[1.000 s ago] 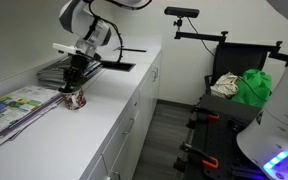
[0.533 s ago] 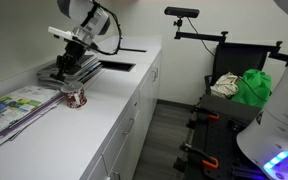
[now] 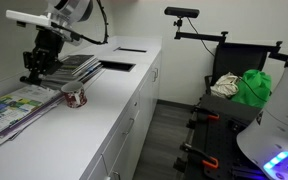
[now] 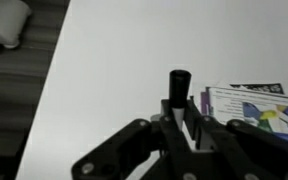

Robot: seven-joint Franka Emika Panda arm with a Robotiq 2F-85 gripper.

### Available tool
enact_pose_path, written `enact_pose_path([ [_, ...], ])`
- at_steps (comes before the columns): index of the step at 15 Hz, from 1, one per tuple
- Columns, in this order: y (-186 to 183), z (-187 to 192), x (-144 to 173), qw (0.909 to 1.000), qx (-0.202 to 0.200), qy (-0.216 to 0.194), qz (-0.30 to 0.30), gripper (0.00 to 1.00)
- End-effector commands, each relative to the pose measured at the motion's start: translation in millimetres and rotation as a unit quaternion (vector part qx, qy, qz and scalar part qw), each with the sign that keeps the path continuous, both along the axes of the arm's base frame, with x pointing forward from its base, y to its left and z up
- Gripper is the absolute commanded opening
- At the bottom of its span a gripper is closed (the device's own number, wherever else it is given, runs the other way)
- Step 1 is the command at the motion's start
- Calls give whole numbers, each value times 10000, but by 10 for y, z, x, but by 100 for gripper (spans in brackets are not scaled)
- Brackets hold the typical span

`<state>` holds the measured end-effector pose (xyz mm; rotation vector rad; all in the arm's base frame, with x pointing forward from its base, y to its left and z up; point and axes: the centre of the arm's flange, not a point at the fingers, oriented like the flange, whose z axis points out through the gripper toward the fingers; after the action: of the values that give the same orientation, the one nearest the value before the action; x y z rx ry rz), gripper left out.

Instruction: Remove the marker from the cup and put it on the base top

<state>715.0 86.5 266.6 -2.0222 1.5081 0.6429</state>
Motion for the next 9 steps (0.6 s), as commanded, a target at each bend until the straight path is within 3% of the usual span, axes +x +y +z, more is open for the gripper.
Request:
enact_pose_path([
  [1, 403, -94, -100, 9965, -546, 589, 211, 5],
  [5, 725, -407, -113, 9898, -1095, 845, 352, 5],
  [9, 905, -751, -62, 9796, -1698, 800, 719, 5],
])
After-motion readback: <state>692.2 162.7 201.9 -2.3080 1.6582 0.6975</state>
